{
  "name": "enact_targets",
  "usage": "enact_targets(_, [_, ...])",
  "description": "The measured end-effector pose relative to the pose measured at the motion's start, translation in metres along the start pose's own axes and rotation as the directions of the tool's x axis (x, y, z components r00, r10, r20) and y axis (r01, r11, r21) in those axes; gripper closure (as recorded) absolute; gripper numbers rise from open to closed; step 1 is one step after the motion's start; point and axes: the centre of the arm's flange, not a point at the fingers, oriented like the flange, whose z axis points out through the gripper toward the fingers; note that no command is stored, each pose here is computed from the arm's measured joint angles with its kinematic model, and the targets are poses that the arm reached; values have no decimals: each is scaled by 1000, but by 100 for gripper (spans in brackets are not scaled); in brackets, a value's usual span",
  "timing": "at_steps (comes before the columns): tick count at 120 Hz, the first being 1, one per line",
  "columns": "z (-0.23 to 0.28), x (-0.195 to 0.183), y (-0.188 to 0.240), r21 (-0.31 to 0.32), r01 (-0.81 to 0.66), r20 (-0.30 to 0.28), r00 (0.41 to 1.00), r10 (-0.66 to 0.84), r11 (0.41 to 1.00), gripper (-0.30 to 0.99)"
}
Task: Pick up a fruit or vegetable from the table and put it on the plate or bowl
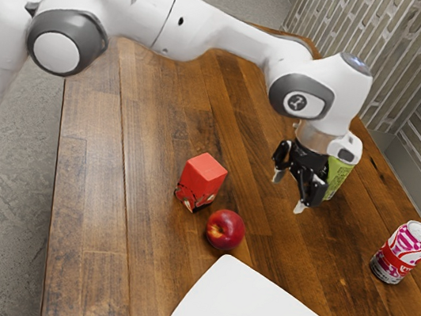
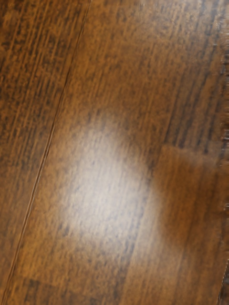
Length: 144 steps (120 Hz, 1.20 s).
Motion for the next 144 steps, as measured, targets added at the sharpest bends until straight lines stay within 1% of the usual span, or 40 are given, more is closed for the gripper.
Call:
enact_targets(8, [-3, -13, 0, 18, 6, 16, 1000, -6, 1000, 0])
enact_targets(14, [4, -21, -4, 22, 20, 45, 999, -21, 1000, 0])
enact_targets(25, [15, -23, -8, 2, 45, 82, 996, -45, 999, 0])
enact_targets(33, [19, -22, -6, -15, 62, 93, 994, -60, 998, 0])
enact_targets(46, [20, -21, -5, -31, 87, 94, 992, -84, 996, 0])
enact_targets(65, [22, -19, -3, -33, 105, 90, 991, -101, 994, 0])
enact_targets(84, [7, -44, 33, -40, 59, 67, 996, -56, 997, 0])
enact_targets(92, [5, -58, 51, -36, 44, 72, 997, -42, 998, 0])
enact_targets(99, [5, -63, 56, -29, 48, 80, 996, -45, 998, 0])
enact_targets(121, [5, -63, 50, -11, 109, 93, 990, -108, 994, 0])
enact_targets(134, [15, -70, 35, 14, 155, 124, 980, -155, 988, 0])
enact_targets(144, [18, -68, 25, 26, 189, 129, 973, -191, 982, 0])
